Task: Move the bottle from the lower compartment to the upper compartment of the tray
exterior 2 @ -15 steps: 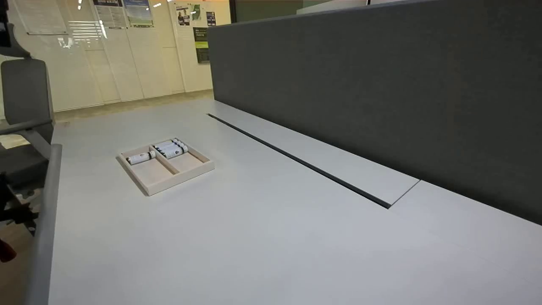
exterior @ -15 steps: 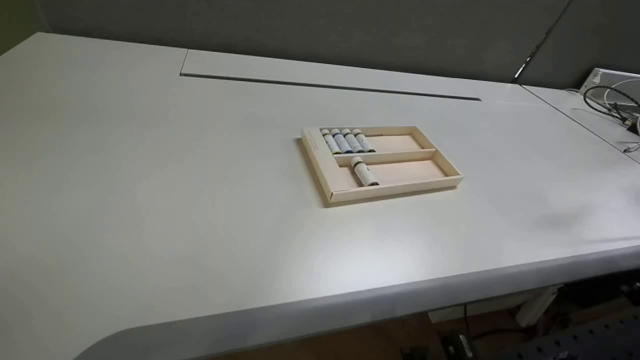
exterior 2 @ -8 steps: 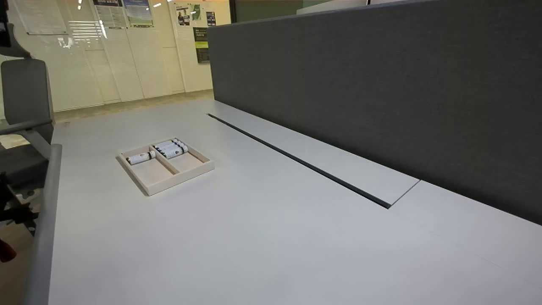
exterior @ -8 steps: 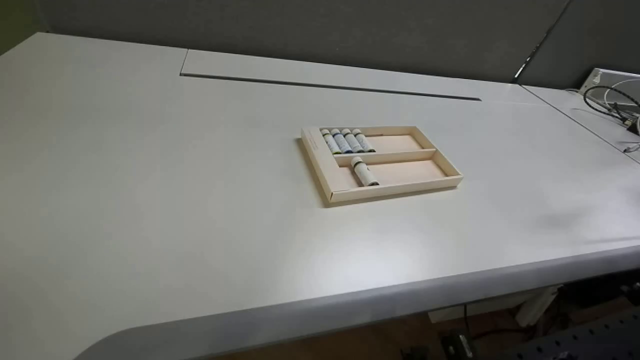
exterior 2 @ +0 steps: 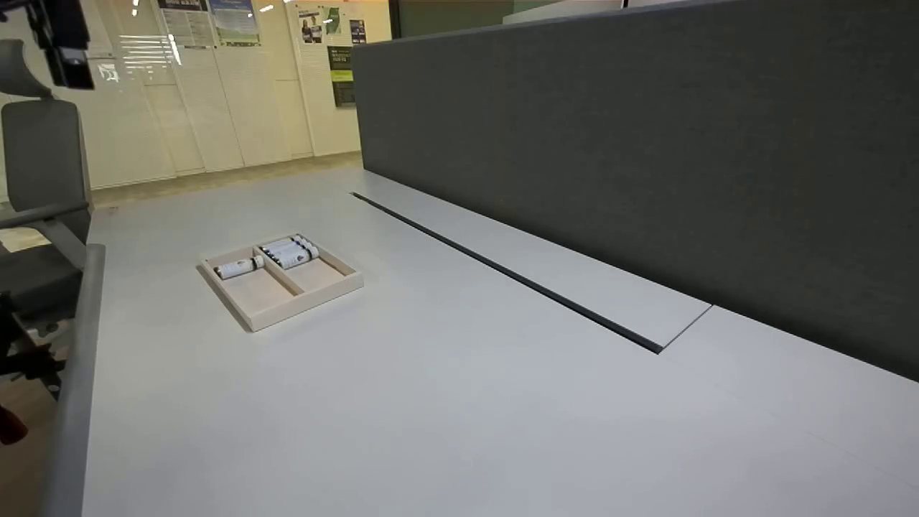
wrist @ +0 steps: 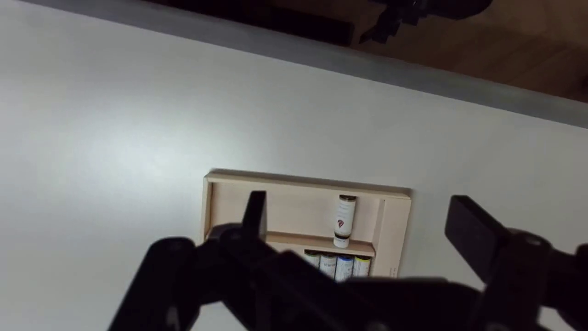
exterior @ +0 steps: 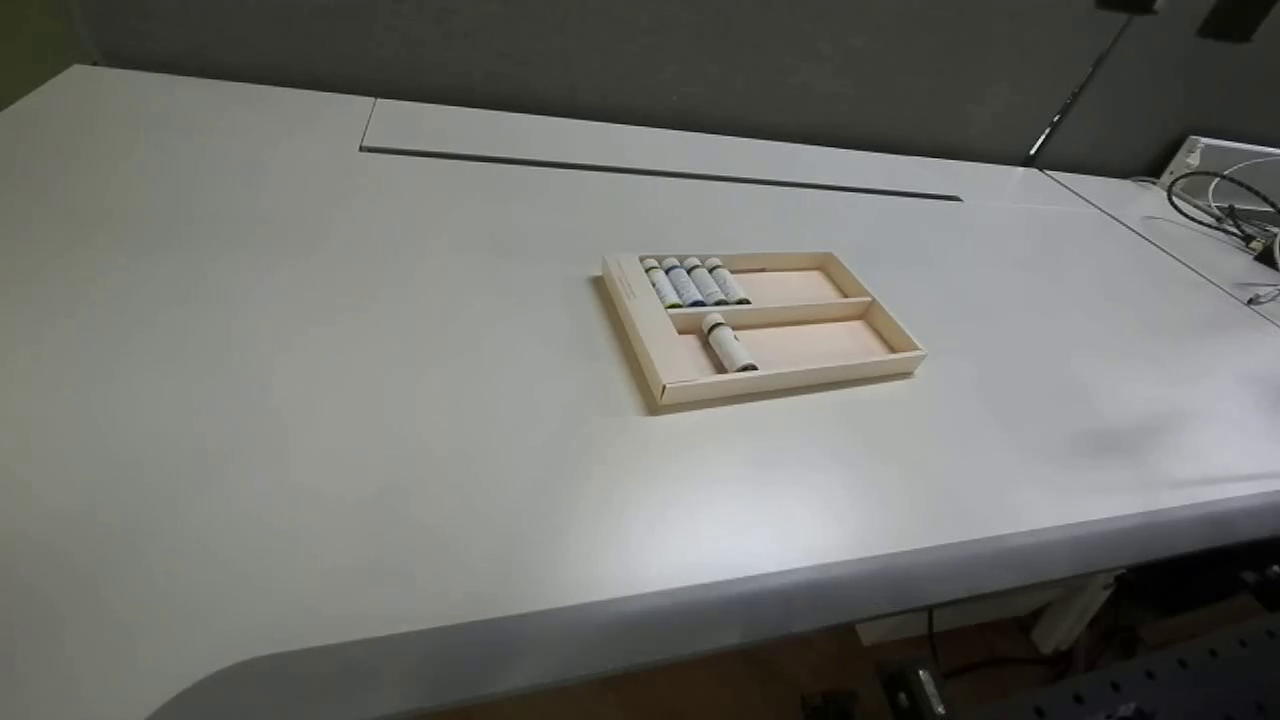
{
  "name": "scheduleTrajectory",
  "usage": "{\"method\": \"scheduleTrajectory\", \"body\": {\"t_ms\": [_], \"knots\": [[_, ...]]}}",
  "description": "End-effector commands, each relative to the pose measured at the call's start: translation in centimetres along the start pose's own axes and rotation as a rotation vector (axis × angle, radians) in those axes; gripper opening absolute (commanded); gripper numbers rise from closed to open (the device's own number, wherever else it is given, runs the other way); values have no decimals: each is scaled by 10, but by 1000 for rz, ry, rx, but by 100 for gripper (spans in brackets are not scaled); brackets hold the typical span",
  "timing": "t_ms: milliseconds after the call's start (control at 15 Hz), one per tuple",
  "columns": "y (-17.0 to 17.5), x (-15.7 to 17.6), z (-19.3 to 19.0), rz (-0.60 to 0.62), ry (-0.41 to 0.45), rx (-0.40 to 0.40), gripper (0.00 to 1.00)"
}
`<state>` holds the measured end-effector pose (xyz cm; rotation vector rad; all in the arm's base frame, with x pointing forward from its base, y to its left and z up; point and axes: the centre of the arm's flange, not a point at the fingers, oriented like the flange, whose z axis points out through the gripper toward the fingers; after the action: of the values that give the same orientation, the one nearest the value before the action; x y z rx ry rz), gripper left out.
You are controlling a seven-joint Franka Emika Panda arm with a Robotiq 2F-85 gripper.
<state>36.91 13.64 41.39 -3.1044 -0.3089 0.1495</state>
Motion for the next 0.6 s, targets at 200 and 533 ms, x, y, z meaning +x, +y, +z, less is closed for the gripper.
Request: {"method": "scheduleTrajectory", "body": {"t_ms": [200, 533], "knots": [[-15, 80, 42, -78, 11, -190, 53], [-12, 110, 88, -116, -25, -234, 90]]}}
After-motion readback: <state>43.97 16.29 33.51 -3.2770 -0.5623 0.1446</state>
